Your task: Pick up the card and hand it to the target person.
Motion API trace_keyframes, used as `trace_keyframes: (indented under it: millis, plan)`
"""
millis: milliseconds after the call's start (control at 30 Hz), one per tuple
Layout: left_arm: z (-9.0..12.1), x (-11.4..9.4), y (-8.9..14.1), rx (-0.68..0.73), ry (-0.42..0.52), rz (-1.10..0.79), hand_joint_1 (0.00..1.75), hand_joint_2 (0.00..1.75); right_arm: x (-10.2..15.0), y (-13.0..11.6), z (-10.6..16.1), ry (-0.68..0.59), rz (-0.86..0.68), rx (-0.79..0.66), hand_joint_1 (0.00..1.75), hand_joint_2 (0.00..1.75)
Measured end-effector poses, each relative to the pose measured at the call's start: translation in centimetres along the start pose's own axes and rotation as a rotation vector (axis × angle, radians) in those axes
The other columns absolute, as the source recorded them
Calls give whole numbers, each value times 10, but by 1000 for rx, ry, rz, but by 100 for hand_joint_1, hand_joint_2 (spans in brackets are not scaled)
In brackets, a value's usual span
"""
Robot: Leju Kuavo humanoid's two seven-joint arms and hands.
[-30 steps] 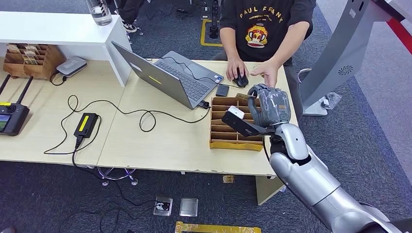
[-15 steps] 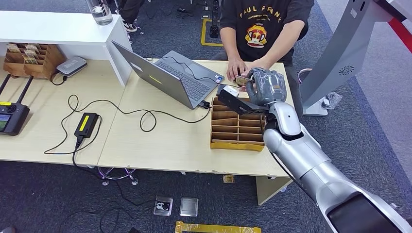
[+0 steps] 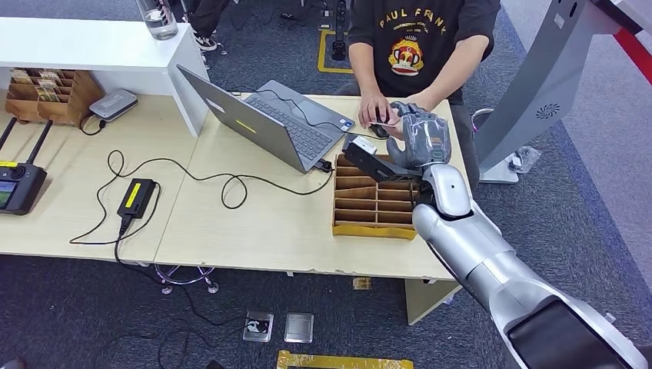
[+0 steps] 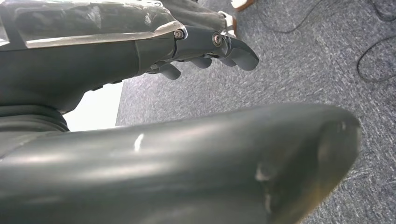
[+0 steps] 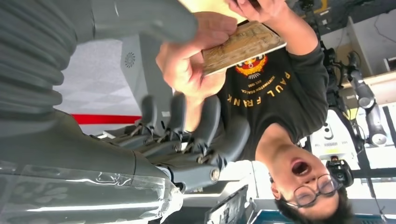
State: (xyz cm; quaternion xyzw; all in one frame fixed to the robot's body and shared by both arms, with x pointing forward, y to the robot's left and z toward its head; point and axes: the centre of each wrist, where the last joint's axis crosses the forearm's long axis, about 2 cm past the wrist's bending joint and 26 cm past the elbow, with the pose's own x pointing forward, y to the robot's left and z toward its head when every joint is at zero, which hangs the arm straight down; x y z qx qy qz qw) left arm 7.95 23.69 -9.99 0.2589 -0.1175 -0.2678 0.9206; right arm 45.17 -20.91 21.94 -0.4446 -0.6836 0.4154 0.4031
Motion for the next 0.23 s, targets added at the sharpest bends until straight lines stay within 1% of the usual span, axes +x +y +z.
trace_keyframes:
  millis: [233]
  plan:
    - [0,-6,-1,5,36,45,0,0,6,7,25,-43,-108,21,0,175]
